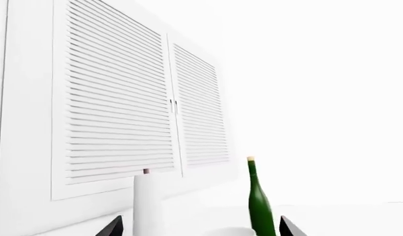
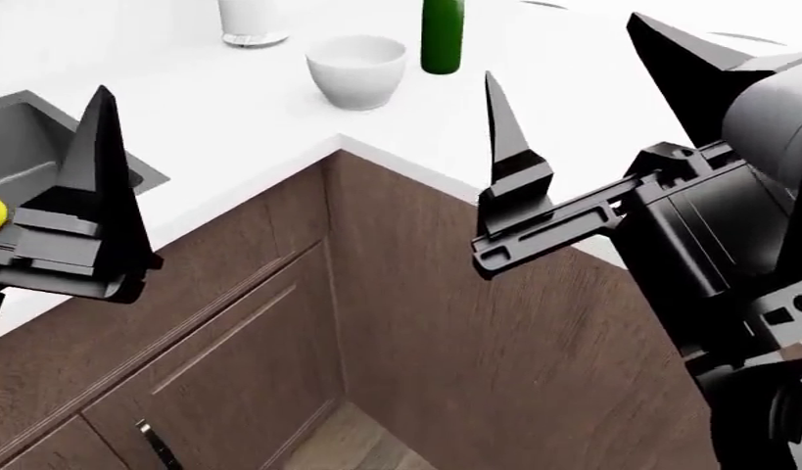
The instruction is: Pick the bowl and bottle and place them in the sink. Then turn on the water.
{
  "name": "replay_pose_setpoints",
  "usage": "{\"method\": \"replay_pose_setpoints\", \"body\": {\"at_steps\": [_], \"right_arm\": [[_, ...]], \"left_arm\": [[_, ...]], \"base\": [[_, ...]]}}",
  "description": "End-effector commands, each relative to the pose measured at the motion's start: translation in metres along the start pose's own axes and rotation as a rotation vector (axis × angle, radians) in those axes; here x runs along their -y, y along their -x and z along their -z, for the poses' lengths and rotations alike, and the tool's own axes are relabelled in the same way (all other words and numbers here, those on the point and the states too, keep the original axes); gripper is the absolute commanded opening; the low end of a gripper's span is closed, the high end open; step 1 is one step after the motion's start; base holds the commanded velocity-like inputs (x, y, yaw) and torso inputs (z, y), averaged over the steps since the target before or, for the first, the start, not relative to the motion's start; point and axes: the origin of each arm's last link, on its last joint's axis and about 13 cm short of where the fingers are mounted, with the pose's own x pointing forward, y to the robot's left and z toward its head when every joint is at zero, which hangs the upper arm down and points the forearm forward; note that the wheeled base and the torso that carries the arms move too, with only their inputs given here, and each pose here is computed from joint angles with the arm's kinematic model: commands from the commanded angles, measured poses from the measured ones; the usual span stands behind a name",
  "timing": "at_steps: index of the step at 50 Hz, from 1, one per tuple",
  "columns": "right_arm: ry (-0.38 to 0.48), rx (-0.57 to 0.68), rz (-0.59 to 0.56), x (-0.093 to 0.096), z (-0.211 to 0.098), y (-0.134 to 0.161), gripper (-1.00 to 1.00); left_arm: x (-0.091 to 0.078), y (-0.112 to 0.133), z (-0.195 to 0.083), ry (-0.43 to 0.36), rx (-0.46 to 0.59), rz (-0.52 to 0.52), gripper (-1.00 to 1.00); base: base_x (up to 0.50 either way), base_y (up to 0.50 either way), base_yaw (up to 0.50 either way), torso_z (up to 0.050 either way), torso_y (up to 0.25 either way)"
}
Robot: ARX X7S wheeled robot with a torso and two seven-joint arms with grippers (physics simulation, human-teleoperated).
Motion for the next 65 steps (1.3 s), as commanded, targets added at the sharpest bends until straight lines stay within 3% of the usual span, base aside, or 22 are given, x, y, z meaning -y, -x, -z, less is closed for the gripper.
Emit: {"method": "replay_pose_setpoints", "body": {"at_steps": [1,3,4,10,21,22,36,65], "right_arm": [[0.005,-0.037,-0.046,0.01,-0.021,-0.012,1.0],[-0.047,-0.035,-0.054,0.013,-0.025,-0.017,1.0],[-0.007,-0.043,-0.077,0.013,-0.026,-0.019,1.0],[-0.031,-0.044,-0.113,0.016,-0.032,-0.025,1.0],[0.034,-0.096,-0.153,0.026,-0.035,-0.026,1.0],[0.046,-0.111,-0.158,0.027,-0.036,-0.026,1.0],[0.094,-0.123,-0.147,0.046,-0.059,-0.035,1.0],[0.1,-0.147,-0.16,0.058,-0.076,-0.051,1.0]], "left_arm": [[0.001,-0.011,-0.01,-0.056,0.007,0.075,1.0],[-0.001,-0.016,-0.013,-0.053,0.003,0.08,1.0],[-0.001,-0.017,-0.013,-0.065,0.004,0.088,1.0],[0.0,-0.022,-0.014,-0.051,-0.018,0.126,1.0],[-0.008,-0.031,-0.02,-0.098,0.0,0.127,1.0],[-0.01,-0.032,-0.02,-0.144,0.014,0.116,1.0],[-0.023,-0.044,-0.033,-0.18,0.031,0.094,1.0],[-0.029,-0.044,-0.046,-0.177,0.021,0.145,1.0]], "base": [[0.0,0.0,0.0,0.0,0.0],[0.0,0.0,0.0,0.0,0.0],[0.0,0.0,0.0,0.0,0.0],[0.0,0.0,0.0,0.0,0.0],[0.0,0.0,0.0,0.0,0.0],[0.0,0.0,0.0,0.0,0.0],[0.0,0.0,0.0,0.0,0.0],[0.0,0.0,0.0,0.0,0.0]]}}
